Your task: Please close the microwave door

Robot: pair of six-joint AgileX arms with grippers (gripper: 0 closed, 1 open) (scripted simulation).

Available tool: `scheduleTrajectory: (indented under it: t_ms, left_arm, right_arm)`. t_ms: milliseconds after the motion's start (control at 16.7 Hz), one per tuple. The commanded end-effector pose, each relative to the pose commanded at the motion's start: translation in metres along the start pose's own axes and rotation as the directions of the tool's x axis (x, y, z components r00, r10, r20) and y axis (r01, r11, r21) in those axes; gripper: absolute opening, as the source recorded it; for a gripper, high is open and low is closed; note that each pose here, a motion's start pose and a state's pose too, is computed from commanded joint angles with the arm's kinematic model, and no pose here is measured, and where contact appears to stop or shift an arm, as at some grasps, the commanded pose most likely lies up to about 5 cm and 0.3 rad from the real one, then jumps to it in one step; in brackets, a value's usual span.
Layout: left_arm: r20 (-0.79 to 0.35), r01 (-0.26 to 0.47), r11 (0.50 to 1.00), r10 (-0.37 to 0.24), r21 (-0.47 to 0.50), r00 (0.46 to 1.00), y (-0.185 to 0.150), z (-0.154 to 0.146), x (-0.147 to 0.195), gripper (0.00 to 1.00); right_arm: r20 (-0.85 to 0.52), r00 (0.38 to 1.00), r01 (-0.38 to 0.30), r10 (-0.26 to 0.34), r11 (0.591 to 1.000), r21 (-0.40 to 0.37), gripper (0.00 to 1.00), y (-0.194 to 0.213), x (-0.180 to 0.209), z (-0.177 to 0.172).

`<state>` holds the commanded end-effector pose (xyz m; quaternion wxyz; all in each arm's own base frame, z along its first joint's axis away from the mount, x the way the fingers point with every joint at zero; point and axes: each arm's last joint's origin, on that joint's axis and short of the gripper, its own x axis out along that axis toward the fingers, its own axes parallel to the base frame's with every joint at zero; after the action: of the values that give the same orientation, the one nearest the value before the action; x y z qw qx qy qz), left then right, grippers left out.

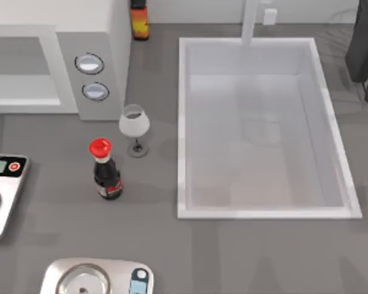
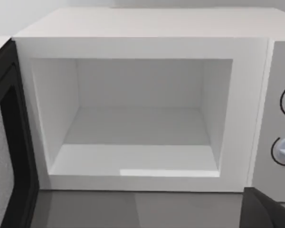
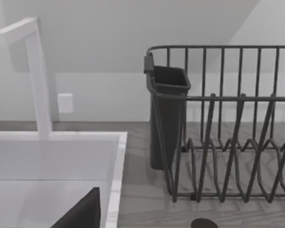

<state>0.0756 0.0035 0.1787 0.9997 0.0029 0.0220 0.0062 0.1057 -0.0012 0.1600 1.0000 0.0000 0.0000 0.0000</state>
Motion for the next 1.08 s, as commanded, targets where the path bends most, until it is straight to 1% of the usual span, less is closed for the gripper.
scheduleTrajectory:
  t_ms: [120,300,420,540,660,780,900,1080]
  left_arm:
    - [-0.012,-0.013,0.999,0.013,0.043,1.000,0.002,0.012,-0.003,0.00]
    - [-0.047,-0.034,0.989,0.041,0.141,0.998,0.008,0.047,-0.008,0.00]
    - [-0.101,-0.042,0.977,0.064,0.207,0.993,0.016,0.074,-0.004,0.00]
    - [-0.186,-0.040,0.967,0.089,0.252,0.979,0.031,0.101,0.010,0.00]
    - [-0.288,-0.024,0.963,0.104,0.269,0.952,0.056,0.122,0.031,0.00]
    - [-0.390,0.000,0.967,0.103,0.255,0.915,0.092,0.134,0.057,0.00]
    - [-0.480,0.020,0.976,0.088,0.215,0.873,0.135,0.134,0.080,0.00]
    - [-0.576,0.029,0.990,0.054,0.135,0.816,0.200,0.118,0.103,0.00]
  right_arm:
    - [0.000,1.000,0.000,0.000,1.000,0.000,1.00,0.000,0.000,0.000]
    - [0.000,1.000,0.000,0.000,1.000,0.000,1.00,0.000,0.000,0.000]
    - [0.000,1.000,0.000,0.000,1.000,0.000,1.00,0.000,0.000,0.000]
    - [0.000,1.000,0.000,0.000,1.000,0.000,1.00,0.000,0.000,0.000]
    - [0.000,1.000,0.000,0.000,1.000,0.000,1.00,0.000,0.000,0.000]
    - [0.000,1.000,0.000,0.000,1.000,0.000,1.00,0.000,0.000,0.000]
    - [0.000,1.000,0.000,0.000,1.000,0.000,1.00,0.000,0.000,0.000]
    - [0.000,1.000,0.000,0.000,1.000,0.000,1.00,0.000,0.000,0.000]
